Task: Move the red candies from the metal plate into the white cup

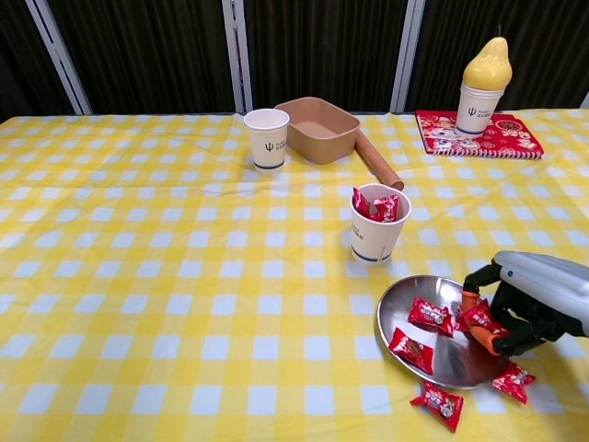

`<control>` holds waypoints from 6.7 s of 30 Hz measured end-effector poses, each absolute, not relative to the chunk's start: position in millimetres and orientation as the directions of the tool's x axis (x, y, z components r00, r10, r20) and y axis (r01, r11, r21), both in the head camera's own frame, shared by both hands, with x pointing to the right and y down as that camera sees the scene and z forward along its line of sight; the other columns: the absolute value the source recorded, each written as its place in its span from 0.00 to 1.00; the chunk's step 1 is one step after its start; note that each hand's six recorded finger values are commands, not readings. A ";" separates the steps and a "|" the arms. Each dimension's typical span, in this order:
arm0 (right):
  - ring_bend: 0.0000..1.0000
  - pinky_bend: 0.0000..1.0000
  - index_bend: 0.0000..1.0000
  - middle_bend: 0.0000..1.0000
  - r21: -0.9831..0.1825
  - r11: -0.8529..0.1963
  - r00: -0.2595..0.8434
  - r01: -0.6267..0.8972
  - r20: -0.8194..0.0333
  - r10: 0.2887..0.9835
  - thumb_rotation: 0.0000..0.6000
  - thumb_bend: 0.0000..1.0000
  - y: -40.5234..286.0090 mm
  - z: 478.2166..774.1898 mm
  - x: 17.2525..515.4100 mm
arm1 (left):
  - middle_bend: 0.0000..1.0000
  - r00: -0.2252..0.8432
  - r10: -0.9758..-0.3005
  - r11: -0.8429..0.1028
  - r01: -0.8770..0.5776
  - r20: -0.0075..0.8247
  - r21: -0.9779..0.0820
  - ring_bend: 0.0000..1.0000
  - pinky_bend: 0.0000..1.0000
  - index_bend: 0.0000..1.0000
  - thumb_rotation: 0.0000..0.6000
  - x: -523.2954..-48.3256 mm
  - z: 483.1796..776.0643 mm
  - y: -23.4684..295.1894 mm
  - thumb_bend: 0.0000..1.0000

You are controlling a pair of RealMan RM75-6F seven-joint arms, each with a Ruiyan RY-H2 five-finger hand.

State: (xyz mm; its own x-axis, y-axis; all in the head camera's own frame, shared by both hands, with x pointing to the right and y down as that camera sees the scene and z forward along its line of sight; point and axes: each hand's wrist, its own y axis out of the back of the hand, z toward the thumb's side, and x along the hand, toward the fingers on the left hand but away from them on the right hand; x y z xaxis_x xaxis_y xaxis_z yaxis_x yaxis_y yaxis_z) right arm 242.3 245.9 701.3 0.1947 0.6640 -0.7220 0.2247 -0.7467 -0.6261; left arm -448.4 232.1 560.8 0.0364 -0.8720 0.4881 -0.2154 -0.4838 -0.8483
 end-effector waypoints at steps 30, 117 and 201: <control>0.99 0.98 0.62 0.89 -0.681 -0.670 0.274 0.296 -0.611 0.743 1.00 0.61 206.4 653.2 211.6 | 0.00 0.042 -0.871 -0.485 -0.218 0.489 -0.847 0.00 0.00 0.00 1.00 -448.0 560.5 232.3 0.00; 0.99 0.98 0.37 0.89 -0.684 -0.721 0.310 0.111 -0.666 0.679 1.00 0.40 222.4 659.3 195.1 | 0.00 0.043 -0.878 -0.472 -0.225 0.476 -0.852 0.00 0.00 0.00 1.00 -448.4 557.5 231.5 0.00; 0.99 0.98 0.55 0.89 -0.759 -0.586 0.276 0.283 -0.521 0.808 1.00 0.52 135.9 637.9 174.9 | 0.00 0.036 -0.873 -0.481 -0.230 0.486 -0.846 0.00 0.00 0.00 1.00 -449.8 560.1 230.8 0.00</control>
State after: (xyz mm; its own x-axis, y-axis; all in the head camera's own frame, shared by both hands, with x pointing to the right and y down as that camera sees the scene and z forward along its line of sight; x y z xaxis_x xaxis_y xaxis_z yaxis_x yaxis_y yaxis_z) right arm 174.9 135.9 637.9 0.2763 0.8078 -0.5207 0.2832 -0.5862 -0.7591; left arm -449.8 230.8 560.1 0.0360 -0.8730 0.4864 -0.2302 -0.4809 -0.8460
